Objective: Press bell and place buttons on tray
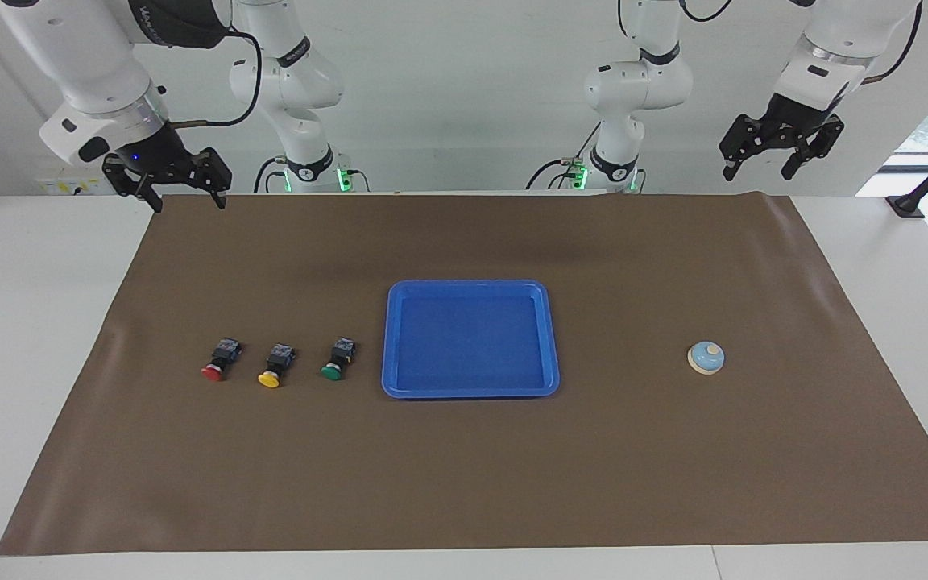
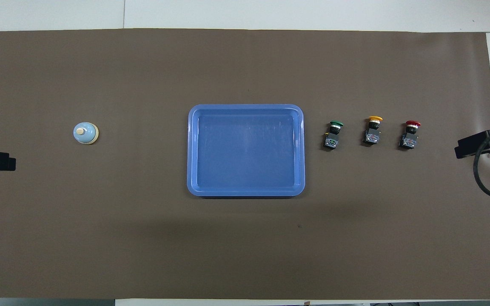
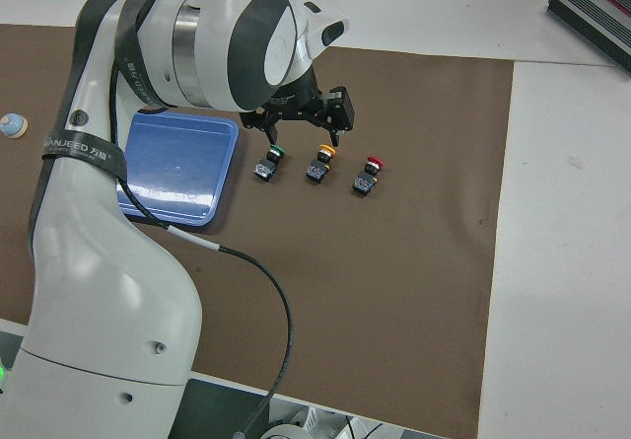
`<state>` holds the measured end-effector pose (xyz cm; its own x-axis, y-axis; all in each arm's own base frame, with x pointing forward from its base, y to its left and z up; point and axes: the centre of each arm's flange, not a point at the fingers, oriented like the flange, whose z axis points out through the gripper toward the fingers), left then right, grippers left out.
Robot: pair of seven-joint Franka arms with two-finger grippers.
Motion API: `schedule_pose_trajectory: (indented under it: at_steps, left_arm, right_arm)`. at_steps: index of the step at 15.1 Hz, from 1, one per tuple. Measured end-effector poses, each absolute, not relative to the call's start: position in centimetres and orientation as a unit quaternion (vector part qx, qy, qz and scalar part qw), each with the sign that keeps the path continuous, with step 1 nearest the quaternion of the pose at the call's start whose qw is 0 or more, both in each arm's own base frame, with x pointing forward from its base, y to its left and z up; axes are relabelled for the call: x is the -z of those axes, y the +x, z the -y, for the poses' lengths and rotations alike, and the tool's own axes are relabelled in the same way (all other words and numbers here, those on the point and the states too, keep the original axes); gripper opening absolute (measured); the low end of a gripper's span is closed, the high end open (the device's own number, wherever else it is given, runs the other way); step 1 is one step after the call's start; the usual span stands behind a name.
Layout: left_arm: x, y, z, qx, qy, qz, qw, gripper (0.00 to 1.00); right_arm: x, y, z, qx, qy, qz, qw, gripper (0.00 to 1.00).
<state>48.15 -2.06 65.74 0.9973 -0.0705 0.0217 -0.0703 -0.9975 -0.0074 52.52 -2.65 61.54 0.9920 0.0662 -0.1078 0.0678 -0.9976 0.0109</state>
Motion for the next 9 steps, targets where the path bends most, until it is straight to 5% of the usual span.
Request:
schedule_pose_trajectory:
  at_steps: [9]
  left_arm:
    - [-65.70,47.97,2.51,0.010,-0.999,-0.037,0.004,1.00]
  right_arm:
    - [-61.54,52.52,2.65,0.054,0.998,-0.034,0.007,1.00]
